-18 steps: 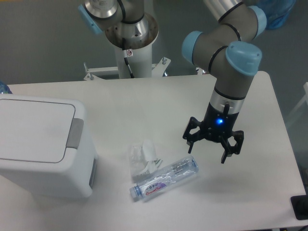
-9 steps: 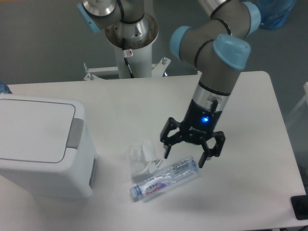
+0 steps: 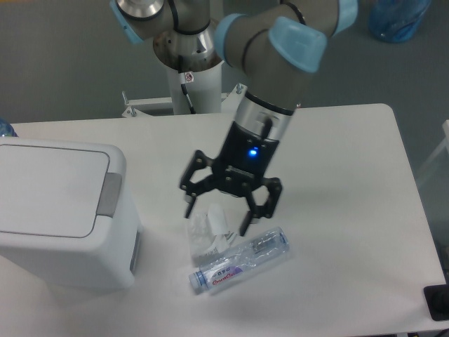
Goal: Open the trash can
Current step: 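Move the open gripper over to the trash can lid edge, then push the gripper finger against the lid edge to flip it open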
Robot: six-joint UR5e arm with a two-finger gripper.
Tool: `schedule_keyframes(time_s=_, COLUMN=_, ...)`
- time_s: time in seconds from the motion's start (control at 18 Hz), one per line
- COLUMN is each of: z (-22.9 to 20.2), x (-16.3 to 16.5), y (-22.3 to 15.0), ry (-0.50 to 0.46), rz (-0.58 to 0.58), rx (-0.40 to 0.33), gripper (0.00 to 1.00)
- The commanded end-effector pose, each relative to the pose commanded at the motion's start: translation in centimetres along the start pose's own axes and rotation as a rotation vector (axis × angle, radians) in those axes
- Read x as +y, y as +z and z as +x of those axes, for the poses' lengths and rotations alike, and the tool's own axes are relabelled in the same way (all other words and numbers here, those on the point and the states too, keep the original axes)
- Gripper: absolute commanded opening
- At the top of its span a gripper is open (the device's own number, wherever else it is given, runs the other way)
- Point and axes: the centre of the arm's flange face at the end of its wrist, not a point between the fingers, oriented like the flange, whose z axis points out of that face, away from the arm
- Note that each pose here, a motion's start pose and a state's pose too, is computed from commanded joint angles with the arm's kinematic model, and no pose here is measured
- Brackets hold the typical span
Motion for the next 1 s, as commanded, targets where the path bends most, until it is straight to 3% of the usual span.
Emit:
schedule_keyframes(time_s=0.61, z=4.3, x=0.9, y=3.1, ry=0.022, rz=-0.048, rx=0.052, gripper=1.00)
schedule_keyframes(time_s=1.0, z=4.7, x=2.1, y=3.8, ry=0.033, rz=-0.060, rx=0.063, gripper=1.00)
